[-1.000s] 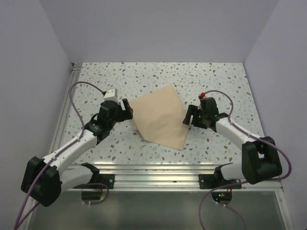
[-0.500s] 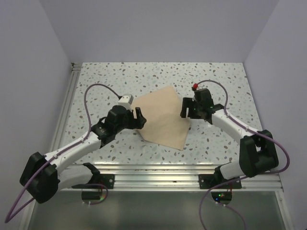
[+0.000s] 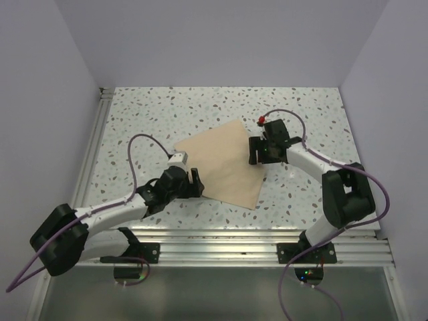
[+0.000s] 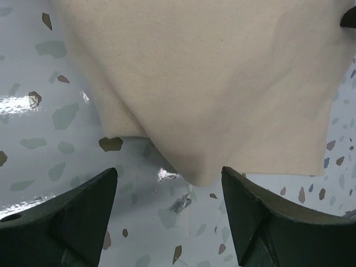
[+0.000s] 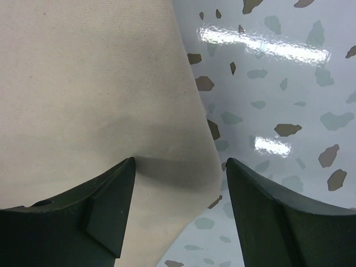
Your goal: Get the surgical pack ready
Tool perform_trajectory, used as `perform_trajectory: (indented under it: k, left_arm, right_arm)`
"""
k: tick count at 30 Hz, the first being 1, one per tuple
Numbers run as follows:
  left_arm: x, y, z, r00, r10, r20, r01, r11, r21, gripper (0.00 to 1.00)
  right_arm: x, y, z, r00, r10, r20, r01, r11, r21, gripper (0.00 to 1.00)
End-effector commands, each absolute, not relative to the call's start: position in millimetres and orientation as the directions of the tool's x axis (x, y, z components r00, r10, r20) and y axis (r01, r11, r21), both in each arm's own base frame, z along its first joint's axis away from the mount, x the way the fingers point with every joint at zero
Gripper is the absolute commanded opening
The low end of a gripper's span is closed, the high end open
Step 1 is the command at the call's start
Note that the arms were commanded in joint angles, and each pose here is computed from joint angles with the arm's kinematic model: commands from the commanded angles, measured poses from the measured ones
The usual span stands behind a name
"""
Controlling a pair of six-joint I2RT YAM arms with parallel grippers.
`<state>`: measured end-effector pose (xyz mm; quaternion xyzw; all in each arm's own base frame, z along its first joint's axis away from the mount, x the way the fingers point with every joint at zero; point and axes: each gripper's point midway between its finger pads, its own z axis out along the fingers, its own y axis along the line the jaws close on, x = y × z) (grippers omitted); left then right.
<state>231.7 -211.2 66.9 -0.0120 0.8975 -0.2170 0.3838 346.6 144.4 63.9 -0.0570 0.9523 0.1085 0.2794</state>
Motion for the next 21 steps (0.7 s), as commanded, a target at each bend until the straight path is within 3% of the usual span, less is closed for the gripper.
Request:
perform_trajectory:
  k: [1, 7, 11, 13, 21]
  left_arm:
    - [261, -231, 86, -0.656, -0.228, -0.72, 0.167, 0.886, -0.432, 0.79]
    - [268, -232, 67, -0.673, -0.242, -0.699, 0.13, 0.892, -0.434, 0.74]
    - [274, -224, 71, -0.636, -0.291, -0.714, 0.102, 0.886, -0.452, 0.63]
    - [277, -219, 70, -0.621, -0.313, -0.719, 0.089, 0.883, -0.461, 0.59]
    - [287, -202, 61, -0.605, -0.352, -0.714, 0.045, 0.881, -0.472, 0.17]
  right_arm:
    - [357, 153, 65, -0.832, -0.072, -0.55, -0.208, 0.96, 0.19, 0.7]
    - [364, 161, 55, -0.835, -0.075, -0.546, -0.223, 0.952, 0.211, 0.66]
    - [367, 172, 49, -0.838, -0.082, -0.539, -0.251, 0.935, 0.249, 0.58]
    - [367, 178, 45, -0.84, -0.085, -0.536, -0.265, 0.926, 0.269, 0.48]
    - [370, 187, 45, -0.847, -0.077, -0.526, -0.273, 0.912, 0.307, 0.1]
